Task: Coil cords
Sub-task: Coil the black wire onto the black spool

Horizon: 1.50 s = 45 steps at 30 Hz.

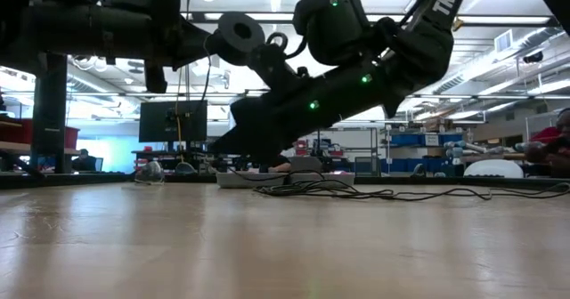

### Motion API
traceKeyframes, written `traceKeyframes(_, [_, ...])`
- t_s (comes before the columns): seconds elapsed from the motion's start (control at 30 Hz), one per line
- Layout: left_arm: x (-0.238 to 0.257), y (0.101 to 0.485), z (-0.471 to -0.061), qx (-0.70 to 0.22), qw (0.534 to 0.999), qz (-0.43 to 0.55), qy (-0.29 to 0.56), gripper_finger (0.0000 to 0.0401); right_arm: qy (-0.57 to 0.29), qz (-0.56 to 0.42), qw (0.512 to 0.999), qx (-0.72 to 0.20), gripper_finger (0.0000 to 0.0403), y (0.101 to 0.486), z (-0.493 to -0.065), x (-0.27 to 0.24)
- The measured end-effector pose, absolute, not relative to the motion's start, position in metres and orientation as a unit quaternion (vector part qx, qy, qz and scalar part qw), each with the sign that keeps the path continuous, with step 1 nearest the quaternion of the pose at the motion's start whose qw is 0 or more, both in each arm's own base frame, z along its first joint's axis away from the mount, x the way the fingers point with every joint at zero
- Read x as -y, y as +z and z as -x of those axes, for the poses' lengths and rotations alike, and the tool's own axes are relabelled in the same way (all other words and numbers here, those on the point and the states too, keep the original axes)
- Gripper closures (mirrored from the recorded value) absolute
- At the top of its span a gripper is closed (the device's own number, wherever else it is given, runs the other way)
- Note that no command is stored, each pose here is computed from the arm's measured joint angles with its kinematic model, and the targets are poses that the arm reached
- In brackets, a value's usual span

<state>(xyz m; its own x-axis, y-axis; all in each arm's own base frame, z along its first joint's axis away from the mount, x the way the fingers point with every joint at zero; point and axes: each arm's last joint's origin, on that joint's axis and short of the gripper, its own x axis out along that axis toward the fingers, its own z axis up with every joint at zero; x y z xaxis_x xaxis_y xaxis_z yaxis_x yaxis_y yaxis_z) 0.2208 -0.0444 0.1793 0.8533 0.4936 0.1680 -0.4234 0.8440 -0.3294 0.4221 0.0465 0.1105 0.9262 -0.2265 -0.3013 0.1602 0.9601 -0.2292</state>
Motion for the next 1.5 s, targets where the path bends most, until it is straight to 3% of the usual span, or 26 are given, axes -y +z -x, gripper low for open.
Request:
traceKeyframes(0.63, [0.045,0.177,-0.221,0.113,0.954,0.134,0.242,0.0401,-0.093,0.056,0.987,-0.119,0.0298,0.118,-0.424,-0.052])
traceKeyframes(1.17, [0.045,0.178,-0.221,0.116,0.955,0.125,0.242,0.0401,-0.083,0.066,0.979,-0.172,0.0308,0.108,-0.420,-0.058])
traceKeyframes(1.3, [0.045,0.179,-0.221,0.118,0.956,0.126,0.239,0.0401,-0.090,0.052,0.979,-0.175,0.0331,0.108,-0.420,-0.054])
traceKeyframes(1.43, [0.045,0.179,-0.221,0.121,0.956,0.128,0.236,0.0401,-0.091,0.046,0.975,-0.200,0.0391,0.103,-0.418,-0.052])
traceKeyframes(1.5, [0.045,0.180,-0.221,0.125,0.955,0.131,0.233,0.0401,-0.092,0.036,0.972,-0.212,0.0393,0.100,-0.417,-0.052])
